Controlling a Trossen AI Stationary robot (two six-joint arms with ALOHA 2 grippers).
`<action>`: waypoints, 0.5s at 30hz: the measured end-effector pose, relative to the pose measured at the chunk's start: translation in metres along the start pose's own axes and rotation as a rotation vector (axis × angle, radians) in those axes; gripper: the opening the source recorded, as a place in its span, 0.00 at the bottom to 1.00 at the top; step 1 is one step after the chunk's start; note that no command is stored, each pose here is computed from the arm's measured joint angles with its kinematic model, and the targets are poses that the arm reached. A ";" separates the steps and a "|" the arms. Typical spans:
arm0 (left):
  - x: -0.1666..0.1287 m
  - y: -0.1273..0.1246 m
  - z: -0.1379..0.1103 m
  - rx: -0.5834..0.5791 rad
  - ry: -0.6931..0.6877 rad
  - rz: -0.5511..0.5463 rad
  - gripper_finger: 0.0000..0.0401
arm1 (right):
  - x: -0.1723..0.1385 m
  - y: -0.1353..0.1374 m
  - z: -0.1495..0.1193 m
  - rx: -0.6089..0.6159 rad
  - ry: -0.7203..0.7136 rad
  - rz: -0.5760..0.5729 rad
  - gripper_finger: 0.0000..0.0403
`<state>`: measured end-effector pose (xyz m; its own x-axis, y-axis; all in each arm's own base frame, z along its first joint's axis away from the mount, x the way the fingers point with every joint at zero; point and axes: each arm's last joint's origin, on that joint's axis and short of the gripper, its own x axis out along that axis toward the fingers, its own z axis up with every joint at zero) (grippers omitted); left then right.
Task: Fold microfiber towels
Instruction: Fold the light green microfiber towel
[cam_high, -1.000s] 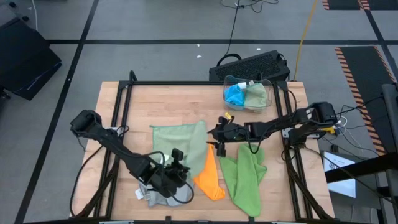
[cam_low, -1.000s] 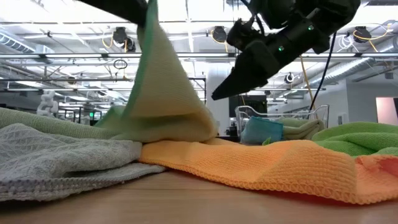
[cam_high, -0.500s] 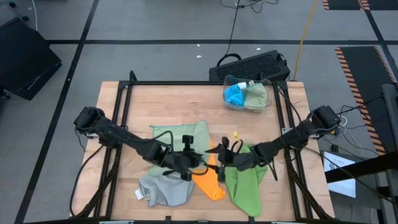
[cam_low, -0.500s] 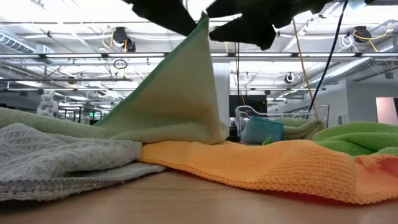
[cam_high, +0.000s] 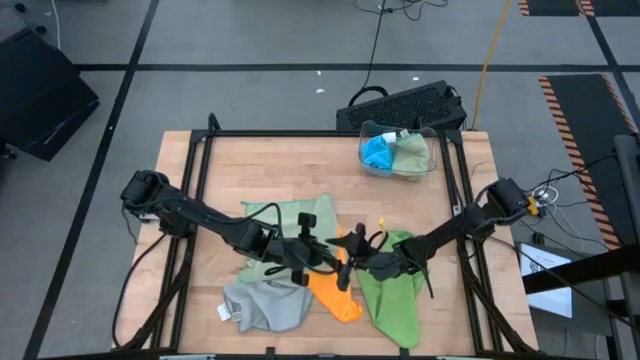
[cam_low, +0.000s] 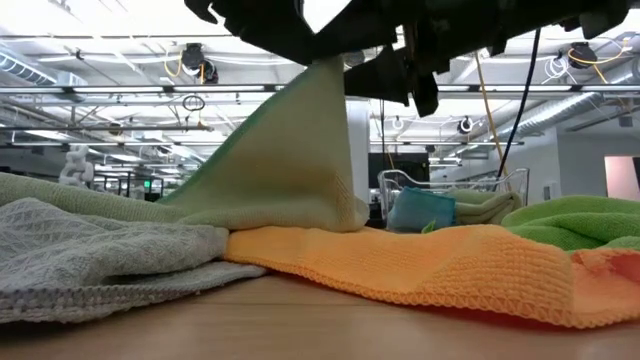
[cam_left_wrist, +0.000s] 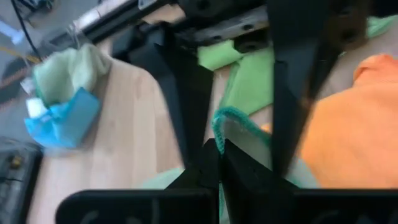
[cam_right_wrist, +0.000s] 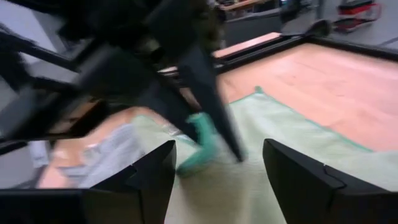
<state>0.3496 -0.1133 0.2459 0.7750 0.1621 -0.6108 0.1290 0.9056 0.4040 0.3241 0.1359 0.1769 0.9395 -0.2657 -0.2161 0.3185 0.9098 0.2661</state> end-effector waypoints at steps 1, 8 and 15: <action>0.000 0.000 0.001 0.012 -0.011 0.007 0.02 | 0.000 0.001 -0.001 0.010 -0.003 0.002 0.57; -0.001 0.001 0.010 0.114 -0.104 0.002 0.04 | 0.004 0.001 -0.007 0.018 -0.012 0.001 0.54; -0.001 0.001 0.011 0.086 -0.111 -0.008 0.04 | 0.004 0.000 -0.011 -0.066 0.016 -0.006 0.29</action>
<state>0.3560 -0.1166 0.2542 0.8369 0.1063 -0.5370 0.1844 0.8689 0.4594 0.3262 0.1380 0.1660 0.9355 -0.2663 -0.2323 0.3143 0.9274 0.2026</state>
